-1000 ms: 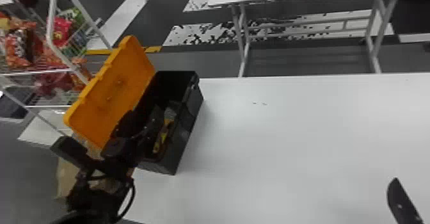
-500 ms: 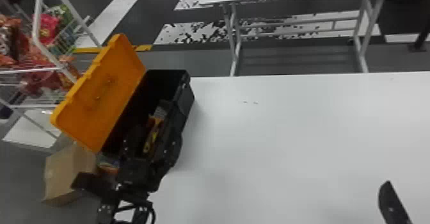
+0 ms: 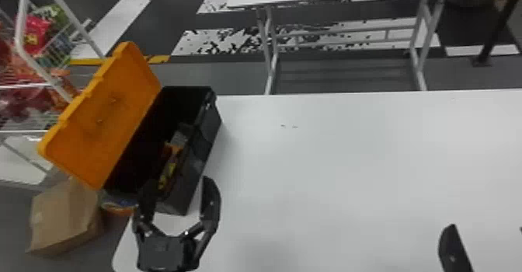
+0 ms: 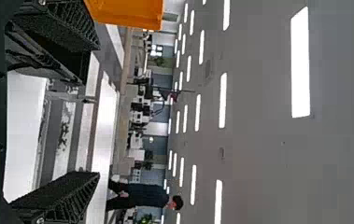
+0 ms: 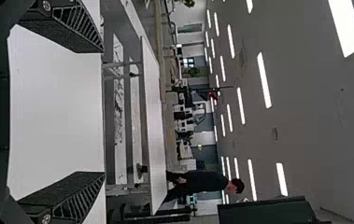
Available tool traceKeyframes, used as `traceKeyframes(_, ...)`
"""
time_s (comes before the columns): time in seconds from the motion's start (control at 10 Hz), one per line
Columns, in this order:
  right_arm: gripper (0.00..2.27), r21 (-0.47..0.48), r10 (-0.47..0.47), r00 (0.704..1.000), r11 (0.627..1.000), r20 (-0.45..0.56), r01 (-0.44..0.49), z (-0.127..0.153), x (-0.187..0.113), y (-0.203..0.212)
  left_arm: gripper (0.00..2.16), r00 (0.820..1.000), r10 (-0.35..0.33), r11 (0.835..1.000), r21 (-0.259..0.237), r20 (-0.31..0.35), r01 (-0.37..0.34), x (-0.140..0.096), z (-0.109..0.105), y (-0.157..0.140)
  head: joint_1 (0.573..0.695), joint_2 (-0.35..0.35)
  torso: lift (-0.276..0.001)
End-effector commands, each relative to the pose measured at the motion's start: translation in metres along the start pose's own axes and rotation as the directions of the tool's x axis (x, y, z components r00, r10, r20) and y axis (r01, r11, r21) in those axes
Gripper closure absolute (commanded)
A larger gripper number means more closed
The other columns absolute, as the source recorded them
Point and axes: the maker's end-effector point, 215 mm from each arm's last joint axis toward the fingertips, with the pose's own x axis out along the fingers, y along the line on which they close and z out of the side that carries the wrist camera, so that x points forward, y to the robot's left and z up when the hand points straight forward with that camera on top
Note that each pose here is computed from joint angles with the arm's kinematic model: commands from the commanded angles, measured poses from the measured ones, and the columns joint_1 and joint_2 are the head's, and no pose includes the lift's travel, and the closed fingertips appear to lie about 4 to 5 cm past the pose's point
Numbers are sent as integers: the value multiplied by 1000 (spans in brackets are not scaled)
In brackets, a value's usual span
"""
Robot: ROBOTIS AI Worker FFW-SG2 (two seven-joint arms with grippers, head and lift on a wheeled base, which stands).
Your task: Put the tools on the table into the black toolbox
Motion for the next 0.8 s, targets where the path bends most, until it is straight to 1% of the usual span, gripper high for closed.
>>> traceKeyframes(0.0, 76, 5, 2, 1000, 1000, -2, -2, -8, -8, 4, 36, 999, -36, 999, -3, 6, 36, -13, -4, -19, 695, 238, -75)
traceKeyframes(0.2, 76, 3, 1, 1000, 1000, 2, -1, -8, -16, 5, 53, 995, -85, 996, 0, -46, 86, -25, -24, -39, 695, 209, -75)
traceKeyframes(0.4, 76, 2, 3, 1000, 1000, 10, -3, -9, -19, 6, 56, 988, -126, 992, -11, -91, 126, -39, -43, -56, 695, 165, -75)
traceKeyframes(0.5, 76, 2, 3, 1000, 1000, 10, -3, -9, -20, 6, 56, 984, -139, 990, -6, -109, 139, -44, -50, -60, 695, 154, -75)
traceKeyframes(0.7, 76, -3, 4, 1000, 1000, 18, -4, -7, -21, 7, 56, 983, -141, 990, -3, -120, 142, -46, -54, -59, 695, 126, -75)
